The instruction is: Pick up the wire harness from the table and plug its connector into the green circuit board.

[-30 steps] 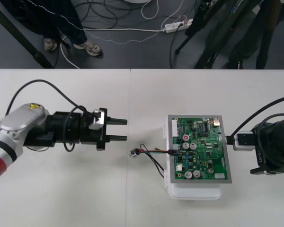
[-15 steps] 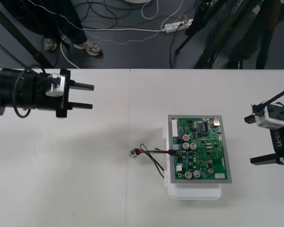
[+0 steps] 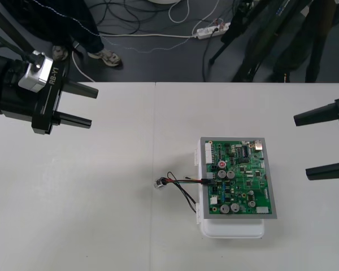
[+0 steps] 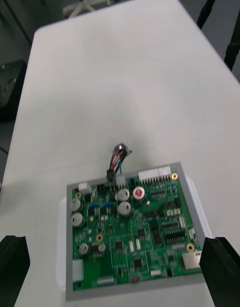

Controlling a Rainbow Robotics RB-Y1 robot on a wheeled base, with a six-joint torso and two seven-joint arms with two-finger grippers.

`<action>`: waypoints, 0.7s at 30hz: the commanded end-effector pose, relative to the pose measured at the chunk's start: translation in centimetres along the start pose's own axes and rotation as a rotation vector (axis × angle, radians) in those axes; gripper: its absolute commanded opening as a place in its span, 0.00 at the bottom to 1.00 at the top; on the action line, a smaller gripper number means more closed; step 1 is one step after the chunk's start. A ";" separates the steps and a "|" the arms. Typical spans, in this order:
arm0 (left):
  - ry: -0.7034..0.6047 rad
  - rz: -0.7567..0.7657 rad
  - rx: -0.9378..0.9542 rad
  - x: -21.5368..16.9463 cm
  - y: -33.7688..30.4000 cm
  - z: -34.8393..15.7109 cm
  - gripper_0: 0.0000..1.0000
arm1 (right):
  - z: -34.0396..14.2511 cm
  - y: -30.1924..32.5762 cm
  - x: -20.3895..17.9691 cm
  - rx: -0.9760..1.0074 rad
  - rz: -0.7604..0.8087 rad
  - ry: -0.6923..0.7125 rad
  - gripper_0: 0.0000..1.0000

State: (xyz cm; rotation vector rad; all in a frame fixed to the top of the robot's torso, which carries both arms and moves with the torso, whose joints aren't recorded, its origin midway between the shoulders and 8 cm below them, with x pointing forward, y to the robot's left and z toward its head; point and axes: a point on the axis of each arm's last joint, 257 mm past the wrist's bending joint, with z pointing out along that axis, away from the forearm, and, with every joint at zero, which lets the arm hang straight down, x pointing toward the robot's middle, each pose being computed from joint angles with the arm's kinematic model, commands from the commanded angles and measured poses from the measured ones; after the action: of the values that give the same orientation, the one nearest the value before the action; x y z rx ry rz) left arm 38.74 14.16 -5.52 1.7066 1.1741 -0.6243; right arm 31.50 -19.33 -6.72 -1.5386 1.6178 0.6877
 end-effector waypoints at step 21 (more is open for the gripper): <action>0.099 -0.081 -0.116 -6.5 2.3 -4.5 1.00 | -2.0 -0.2 -8.9 -0.016 -0.071 -0.296 1.00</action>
State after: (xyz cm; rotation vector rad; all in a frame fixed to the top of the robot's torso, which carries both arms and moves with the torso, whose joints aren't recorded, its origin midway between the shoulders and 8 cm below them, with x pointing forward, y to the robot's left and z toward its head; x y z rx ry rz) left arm 37.06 15.00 0.44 1.6231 1.3974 -0.6109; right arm 30.92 -16.29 -0.49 -1.4234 1.4174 0.8746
